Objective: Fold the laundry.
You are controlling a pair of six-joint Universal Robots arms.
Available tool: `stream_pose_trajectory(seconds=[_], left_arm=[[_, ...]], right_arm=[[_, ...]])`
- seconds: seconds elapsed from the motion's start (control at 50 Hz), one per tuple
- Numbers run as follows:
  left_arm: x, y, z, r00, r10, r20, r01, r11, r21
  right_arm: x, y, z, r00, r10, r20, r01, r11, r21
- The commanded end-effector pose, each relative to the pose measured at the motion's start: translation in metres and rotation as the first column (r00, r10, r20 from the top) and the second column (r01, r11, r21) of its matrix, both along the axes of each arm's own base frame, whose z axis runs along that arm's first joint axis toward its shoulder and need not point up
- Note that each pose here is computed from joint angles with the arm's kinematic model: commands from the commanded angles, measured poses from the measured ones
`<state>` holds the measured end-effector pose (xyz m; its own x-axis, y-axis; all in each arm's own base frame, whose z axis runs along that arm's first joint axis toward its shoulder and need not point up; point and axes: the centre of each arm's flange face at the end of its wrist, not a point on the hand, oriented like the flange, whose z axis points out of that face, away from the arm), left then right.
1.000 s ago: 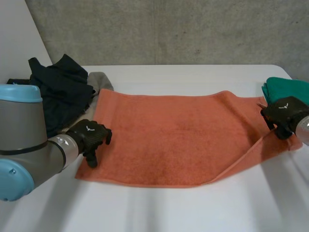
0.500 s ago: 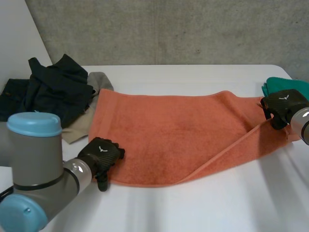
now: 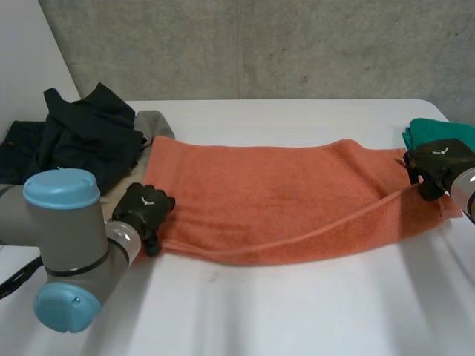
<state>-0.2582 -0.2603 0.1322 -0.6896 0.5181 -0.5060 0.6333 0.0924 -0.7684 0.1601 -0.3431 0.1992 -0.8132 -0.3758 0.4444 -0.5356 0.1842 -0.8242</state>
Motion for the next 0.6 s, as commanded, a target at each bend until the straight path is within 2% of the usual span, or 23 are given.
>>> stream_pose_trajectory(seconds=[0.02, 0.16, 0.32, 0.4, 0.5, 0.54, 0.6], left_arm=[[0.003, -0.007, 0.008, 1.0, 0.02, 0.007, -0.02, 0.999, -0.05], [0.006, -0.002, 0.007, 0.999, 0.006, 0.035, -0.005, 0.999, -0.052], [0.008, 0.02, 0.01, 0.994, -0.052, 0.091, 0.053, 0.999, 0.0], [0.018, 0.04, 0.019, 0.985, -0.082, 0.153, 0.072, 0.995, 0.07], [0.031, 0.081, 0.037, 0.948, -0.177, 0.266, 0.114, 0.965, 0.235], [0.034, 0.09, 0.043, 0.941, -0.194, 0.276, 0.118, 0.955, 0.27], [0.036, 0.103, 0.055, 0.934, -0.226, 0.278, 0.132, 0.938, 0.321]], right_arm=[[-0.004, 0.002, 0.004, 1.0, -0.011, -0.004, 0.011, 1.0, -0.008], [-0.01, 0.005, 0.004, 1.0, -0.016, -0.016, 0.016, 1.0, 0.002], [-0.027, 0.022, 0.002, 0.987, 0.02, -0.158, -0.012, 0.999, 0.053], [-0.039, 0.041, -0.004, 0.955, 0.09, -0.283, -0.047, 0.987, 0.154], [-0.06, 0.075, -0.011, 0.865, 0.249, -0.435, -0.092, 0.932, 0.351], [-0.063, 0.077, -0.009, 0.838, 0.282, -0.466, -0.113, 0.927, 0.357], [-0.06, 0.073, -0.007, 0.841, 0.276, -0.464, -0.138, 0.941, 0.31]])
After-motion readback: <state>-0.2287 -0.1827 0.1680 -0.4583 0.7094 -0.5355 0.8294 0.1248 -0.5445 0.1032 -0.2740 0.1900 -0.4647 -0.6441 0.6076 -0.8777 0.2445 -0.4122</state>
